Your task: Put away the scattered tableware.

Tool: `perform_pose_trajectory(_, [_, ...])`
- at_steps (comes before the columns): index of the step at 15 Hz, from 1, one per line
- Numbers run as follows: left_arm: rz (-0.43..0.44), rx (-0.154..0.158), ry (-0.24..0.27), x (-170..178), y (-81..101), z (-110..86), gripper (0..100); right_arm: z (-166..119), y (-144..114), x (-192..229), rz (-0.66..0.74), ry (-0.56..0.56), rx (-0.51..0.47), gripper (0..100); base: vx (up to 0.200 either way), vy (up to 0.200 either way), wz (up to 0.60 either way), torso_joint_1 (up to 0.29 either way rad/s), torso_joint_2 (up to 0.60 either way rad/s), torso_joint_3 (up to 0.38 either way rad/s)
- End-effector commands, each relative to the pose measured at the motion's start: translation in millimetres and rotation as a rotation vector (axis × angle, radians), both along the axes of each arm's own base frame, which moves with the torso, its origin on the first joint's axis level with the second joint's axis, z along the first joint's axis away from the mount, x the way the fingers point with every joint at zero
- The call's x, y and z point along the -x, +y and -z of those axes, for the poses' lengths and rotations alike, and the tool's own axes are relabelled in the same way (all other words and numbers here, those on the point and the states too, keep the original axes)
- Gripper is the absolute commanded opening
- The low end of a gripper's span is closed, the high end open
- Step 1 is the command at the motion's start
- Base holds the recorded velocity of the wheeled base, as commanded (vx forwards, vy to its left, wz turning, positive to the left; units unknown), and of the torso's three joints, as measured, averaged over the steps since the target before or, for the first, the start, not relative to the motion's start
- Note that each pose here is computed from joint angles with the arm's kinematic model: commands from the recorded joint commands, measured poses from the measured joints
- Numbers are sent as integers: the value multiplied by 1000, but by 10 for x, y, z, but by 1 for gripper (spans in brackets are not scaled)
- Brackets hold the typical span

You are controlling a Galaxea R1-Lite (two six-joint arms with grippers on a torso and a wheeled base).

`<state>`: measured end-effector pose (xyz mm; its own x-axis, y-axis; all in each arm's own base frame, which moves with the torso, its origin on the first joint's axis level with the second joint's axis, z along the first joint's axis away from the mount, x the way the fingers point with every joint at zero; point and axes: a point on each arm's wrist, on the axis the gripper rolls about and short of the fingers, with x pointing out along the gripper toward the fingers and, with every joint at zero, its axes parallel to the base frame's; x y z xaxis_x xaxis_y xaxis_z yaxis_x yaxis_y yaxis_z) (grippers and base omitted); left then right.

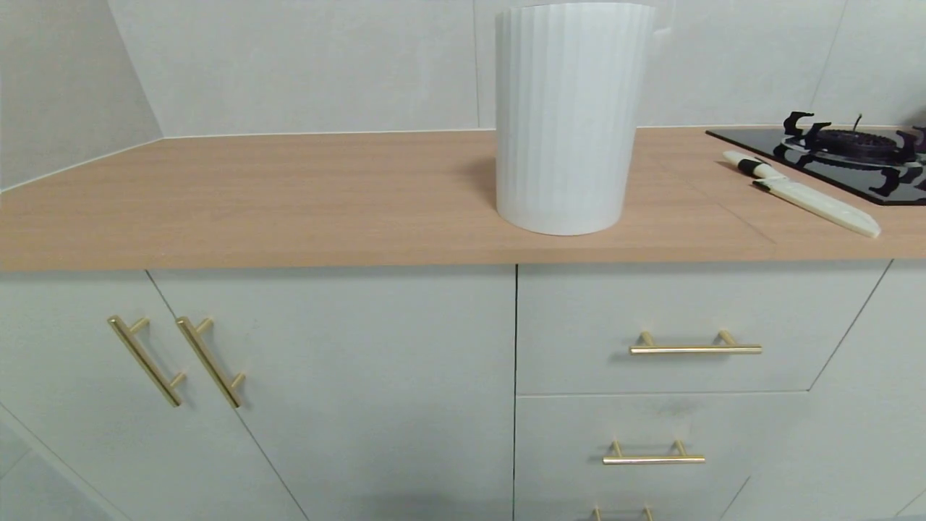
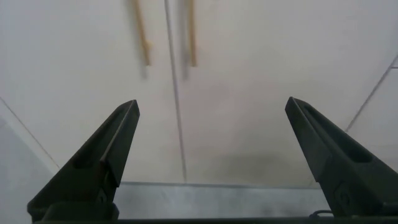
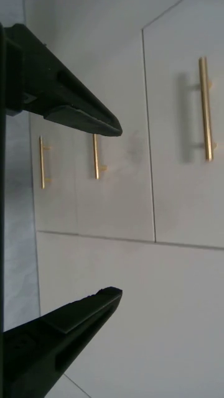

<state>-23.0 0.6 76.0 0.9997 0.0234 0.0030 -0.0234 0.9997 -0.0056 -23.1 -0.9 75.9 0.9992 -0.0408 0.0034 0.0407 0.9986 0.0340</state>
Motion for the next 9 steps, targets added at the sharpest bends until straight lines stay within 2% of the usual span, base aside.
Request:
perform_pose_trajectory(1, [-1,1,0,0,0,0,100,0,0,-1,1,2,0,100,0,0,0,0,0,0])
perform_pose_trajectory(9, [-1,1,0,0,0,0,100,0,2,-2,-13,2,5,100,0,0,0,0,0,0])
